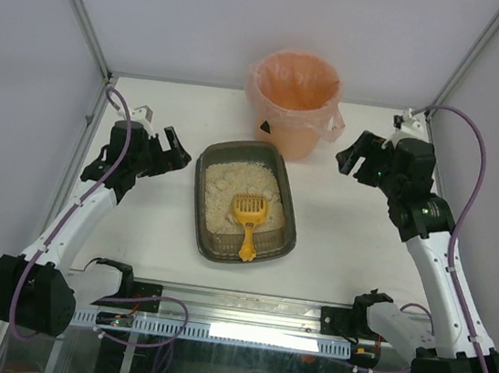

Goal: Clean the litter box

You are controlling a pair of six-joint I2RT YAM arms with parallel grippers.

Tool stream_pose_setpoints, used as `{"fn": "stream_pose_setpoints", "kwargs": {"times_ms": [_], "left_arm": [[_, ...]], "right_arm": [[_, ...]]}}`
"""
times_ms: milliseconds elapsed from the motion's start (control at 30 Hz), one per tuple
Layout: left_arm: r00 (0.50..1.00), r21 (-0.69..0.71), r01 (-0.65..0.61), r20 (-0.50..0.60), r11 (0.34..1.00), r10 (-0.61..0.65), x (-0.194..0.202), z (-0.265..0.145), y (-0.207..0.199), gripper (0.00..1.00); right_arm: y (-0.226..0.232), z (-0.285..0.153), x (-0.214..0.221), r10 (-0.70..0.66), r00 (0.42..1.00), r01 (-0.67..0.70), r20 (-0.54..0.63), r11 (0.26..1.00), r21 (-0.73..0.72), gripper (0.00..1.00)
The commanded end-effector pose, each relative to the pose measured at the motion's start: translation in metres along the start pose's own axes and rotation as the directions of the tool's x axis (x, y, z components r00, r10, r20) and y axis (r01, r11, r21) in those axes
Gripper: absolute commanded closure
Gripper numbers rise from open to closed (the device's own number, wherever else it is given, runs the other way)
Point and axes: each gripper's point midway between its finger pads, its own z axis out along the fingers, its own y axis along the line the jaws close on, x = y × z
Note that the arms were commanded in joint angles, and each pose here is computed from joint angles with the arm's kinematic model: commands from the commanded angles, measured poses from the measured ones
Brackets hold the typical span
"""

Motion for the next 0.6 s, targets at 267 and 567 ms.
{"fn": "stream_pose_setpoints", "kwargs": {"times_ms": [267,567], "left_arm": [[0.997,0.047,-0.008,-0.080,0.999,0.012,0.065,0.000,-0.048,0.12],[0.986,0.081,0.001,-0.165,0.997,0.012,0.106,0.002,-0.070,0.19]], "right_arm": [[0.056,-0.014,0.076,-0.088,0.990,0.078,-0.108,0.993,-0.087,0.31],[0.067,-0.009,0.089,-0.070,0.990,0.055,-0.124,0.991,-0.121,0.35]]}}
